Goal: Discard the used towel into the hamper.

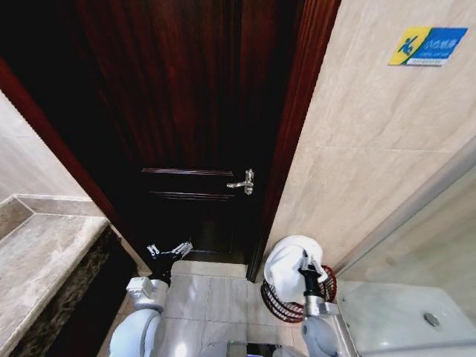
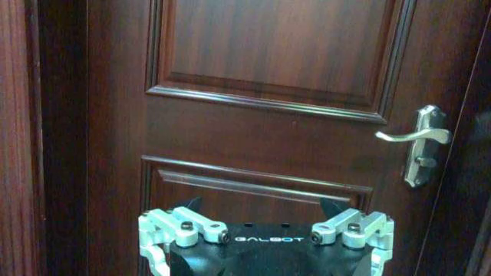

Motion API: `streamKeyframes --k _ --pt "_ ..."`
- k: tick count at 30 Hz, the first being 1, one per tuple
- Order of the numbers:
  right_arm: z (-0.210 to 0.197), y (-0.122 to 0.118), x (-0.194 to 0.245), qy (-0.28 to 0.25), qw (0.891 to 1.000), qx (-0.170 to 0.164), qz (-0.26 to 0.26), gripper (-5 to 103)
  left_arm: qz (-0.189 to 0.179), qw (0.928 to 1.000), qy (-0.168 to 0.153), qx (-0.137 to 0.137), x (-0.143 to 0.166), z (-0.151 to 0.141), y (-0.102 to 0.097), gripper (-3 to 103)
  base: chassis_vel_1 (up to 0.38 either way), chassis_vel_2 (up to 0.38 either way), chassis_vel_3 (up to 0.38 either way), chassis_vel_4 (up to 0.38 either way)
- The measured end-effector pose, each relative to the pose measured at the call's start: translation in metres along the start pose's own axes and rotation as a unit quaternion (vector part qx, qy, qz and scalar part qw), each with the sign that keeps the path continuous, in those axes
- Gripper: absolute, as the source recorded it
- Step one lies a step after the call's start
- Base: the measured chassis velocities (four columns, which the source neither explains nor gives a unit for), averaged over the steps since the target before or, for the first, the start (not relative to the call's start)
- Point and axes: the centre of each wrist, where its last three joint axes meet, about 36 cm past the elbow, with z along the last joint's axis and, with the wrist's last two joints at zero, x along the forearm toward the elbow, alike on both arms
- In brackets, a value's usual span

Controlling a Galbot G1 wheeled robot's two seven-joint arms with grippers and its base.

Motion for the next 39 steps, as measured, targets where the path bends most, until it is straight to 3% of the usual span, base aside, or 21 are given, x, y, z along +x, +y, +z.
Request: streamKeyframes --k 2,12,16,22,32,39 --pt "0.007 -0.016 0.001 0.012 1.0 -0.005 0.016 4 0.0 1.0 0.0 0.0 0.0 0.0 0.0 100 0.0 0.0 0.0 0.0" --pt "0.036 -0.036 -0.013 0.033 0.999 0.006 0.038 4 0.0 1.0 0.0 0.0 0.0 0.0 0.0 100 0.0 0.0 0.0 0.0" --pt "0.057 -0.055 -0.032 0.04 0.997 0.029 0.065 4 0.0 1.0 0.0 0.0 0.0 0.0 0.0 100 0.0 0.0 0.0 0.0" --pt "0.088 -0.076 -0.017 0.085 0.992 0.056 0.071 4 0.0 1.0 0.0 0.0 0.0 0.0 0.0 100 0.0 0.0 0.0 0.0" --pt "0.106 -0.067 -0.026 0.127 0.989 0.039 0.058 4 0.0 1.0 0.0 0.0 0.0 0.0 0.0 100 0.0 0.0 0.0 0.0" --pt "0.113 -0.073 -0.041 0.16 0.985 0.039 0.048 4 0.0 1.0 0.0 0.0 0.0 0.0 0.0 100 0.0 0.0 0.0 0.0"
